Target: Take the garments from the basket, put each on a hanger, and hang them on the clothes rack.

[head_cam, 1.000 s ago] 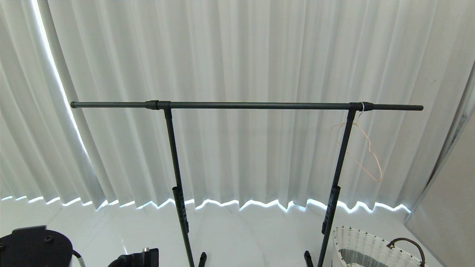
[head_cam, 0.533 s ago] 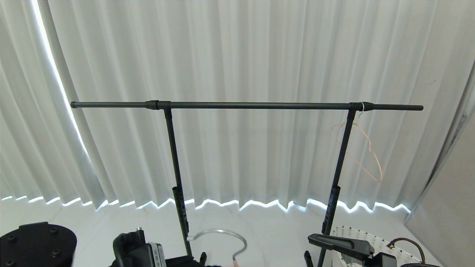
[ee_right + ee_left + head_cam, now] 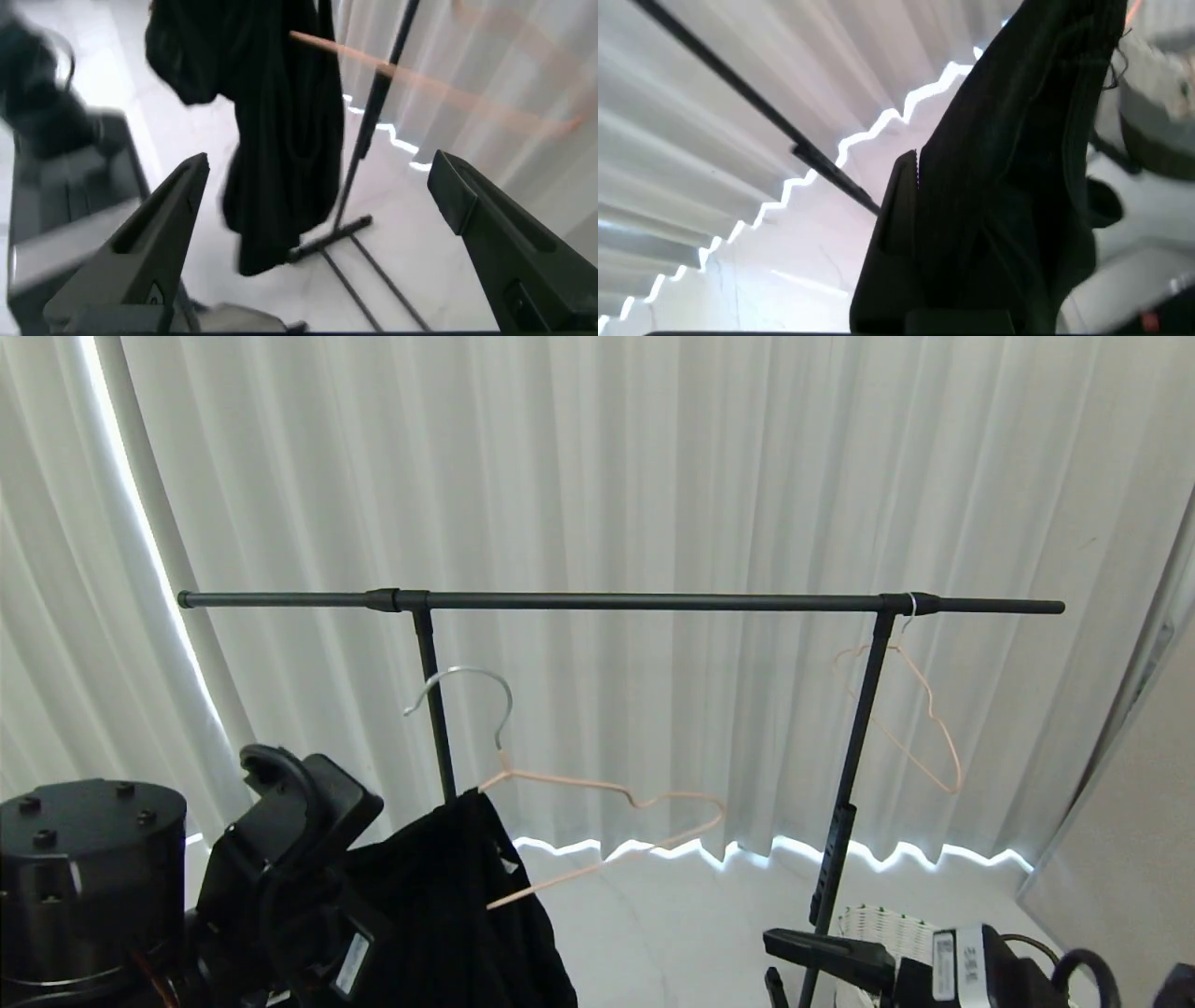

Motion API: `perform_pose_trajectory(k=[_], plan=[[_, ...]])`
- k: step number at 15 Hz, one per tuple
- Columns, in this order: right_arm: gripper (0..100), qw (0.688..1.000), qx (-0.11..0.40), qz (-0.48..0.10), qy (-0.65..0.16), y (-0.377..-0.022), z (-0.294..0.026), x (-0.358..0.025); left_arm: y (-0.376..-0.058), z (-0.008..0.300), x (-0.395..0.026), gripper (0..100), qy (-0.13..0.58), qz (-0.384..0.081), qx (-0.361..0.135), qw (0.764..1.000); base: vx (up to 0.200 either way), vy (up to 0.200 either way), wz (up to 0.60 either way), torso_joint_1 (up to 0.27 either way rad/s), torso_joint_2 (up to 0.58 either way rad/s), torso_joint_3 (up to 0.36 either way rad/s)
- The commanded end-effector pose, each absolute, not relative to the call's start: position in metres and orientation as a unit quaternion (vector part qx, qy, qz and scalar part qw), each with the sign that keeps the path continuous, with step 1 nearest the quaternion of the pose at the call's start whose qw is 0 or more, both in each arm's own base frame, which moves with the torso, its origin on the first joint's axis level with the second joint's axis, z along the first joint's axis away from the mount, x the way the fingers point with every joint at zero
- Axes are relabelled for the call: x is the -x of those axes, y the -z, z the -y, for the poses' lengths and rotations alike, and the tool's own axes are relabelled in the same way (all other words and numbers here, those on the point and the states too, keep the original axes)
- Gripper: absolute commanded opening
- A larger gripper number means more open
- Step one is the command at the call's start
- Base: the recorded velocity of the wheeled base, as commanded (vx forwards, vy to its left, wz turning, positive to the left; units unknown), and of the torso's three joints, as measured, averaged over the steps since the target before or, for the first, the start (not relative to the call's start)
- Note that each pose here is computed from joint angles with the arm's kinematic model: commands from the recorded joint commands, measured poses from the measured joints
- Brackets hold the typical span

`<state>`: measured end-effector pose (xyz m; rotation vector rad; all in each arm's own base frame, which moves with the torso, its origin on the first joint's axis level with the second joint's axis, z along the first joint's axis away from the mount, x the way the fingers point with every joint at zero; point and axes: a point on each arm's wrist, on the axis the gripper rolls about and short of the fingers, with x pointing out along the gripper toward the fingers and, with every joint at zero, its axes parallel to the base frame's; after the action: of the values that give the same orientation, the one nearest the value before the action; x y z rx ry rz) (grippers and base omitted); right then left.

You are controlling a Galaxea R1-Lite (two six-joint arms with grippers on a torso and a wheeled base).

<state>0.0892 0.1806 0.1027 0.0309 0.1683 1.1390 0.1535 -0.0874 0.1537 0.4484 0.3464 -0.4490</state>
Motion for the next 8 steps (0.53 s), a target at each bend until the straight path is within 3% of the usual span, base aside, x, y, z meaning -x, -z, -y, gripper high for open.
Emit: perform_pose_trajectory(k=[1,4,8], plan=[[100,0.86,-0.045,-0.102,-0.498,-0.1,-0.204,-0.123,-0.171,0.094,-0.165,0,0.205,-0.146,-0.201,0.947,0.0,0.0,0.0,0.0,0.0,0.0],[100,0.859,-0.077,-0.15,-0.483,-0.125,-0.228,-0.141,-0.179,0.097,-0.17,0,0.204,-0.134,-0.196,0.95,0.0,0.0,0.0,0.0,0.0,0.0],[100,0.857,-0.106,-0.177,-0.471,-0.126,-0.249,-0.155,-0.199,0.104,-0.174,0,0.211,-0.098,-0.185,0.955,0.0,0.0,0.0,0.0,0.0,0.0]])
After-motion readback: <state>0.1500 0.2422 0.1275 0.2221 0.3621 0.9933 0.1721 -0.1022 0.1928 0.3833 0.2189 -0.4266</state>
